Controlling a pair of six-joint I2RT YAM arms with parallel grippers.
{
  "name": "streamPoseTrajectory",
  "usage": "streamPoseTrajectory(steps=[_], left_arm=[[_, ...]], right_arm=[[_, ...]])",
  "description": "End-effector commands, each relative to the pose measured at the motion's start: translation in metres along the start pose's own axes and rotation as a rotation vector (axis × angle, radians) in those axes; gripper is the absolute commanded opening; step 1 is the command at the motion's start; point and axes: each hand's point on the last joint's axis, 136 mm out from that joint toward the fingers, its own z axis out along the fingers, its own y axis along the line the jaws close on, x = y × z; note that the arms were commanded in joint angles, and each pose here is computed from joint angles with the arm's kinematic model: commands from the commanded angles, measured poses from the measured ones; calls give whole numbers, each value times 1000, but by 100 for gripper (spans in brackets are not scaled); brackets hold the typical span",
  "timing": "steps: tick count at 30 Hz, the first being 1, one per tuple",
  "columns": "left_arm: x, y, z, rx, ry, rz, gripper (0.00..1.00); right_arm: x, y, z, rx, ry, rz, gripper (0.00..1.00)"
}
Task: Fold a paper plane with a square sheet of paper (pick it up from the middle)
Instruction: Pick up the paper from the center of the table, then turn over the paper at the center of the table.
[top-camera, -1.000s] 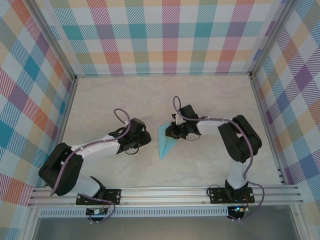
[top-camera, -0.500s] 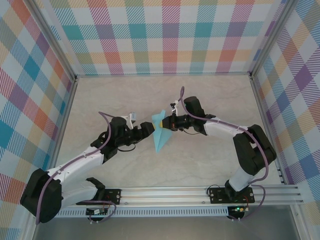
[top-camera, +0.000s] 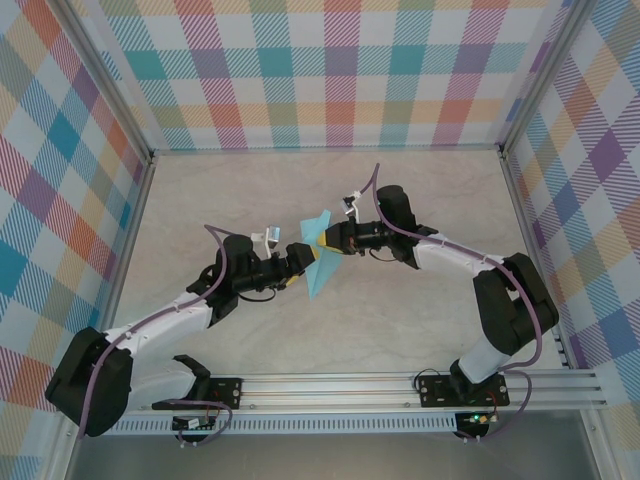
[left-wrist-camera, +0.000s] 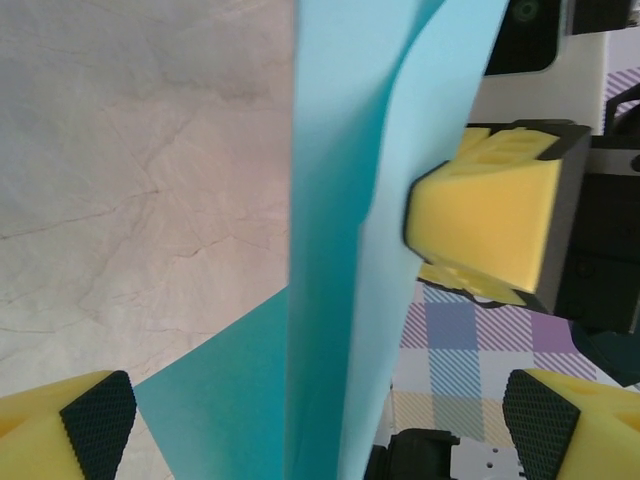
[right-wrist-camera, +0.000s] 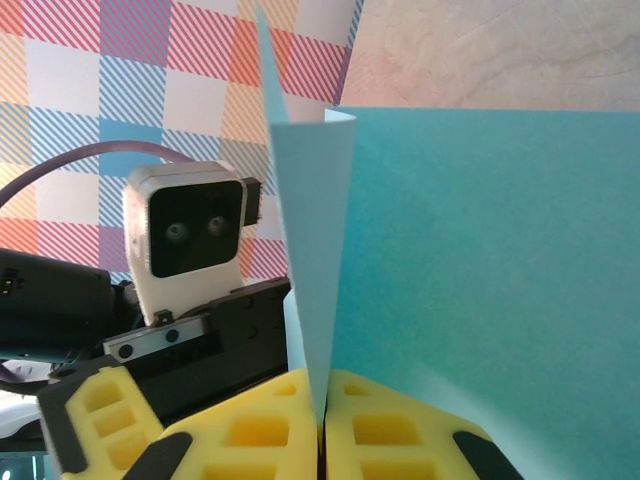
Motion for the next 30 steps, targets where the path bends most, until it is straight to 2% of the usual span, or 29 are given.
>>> streamPoseTrajectory(steps=[1,7,12,14,17,19,27,30], left_arm=[[-2,3,0,11,0,-22,98],[0,18,-1,-59,-2,-36,100],[1,12,2,2,-1,-58,99],[-2,4,2,42,-12,-58,92],[-8,-1,1,68,-49,-47,68],[-10,-2,-1,84,-76,-42,59],[-13,-10,-5,140,-106,-20,44],[-14,-15,-7,156,-111,14,42]], right_arm=[[-11,33,-7,-67,-17,-79,8],[-13,27,-5,-41,-28,-74,8],[-14,22,-4,-37,-27,-60,8],[-14,21,-3,-39,-24,-54,8],[-13,19,-2,-36,-22,-48,8],[-13,18,-2,-33,-23,-45,8],[-12,15,-1,-32,-20,-31,8],[-12,13,-1,-26,-20,-21,8]])
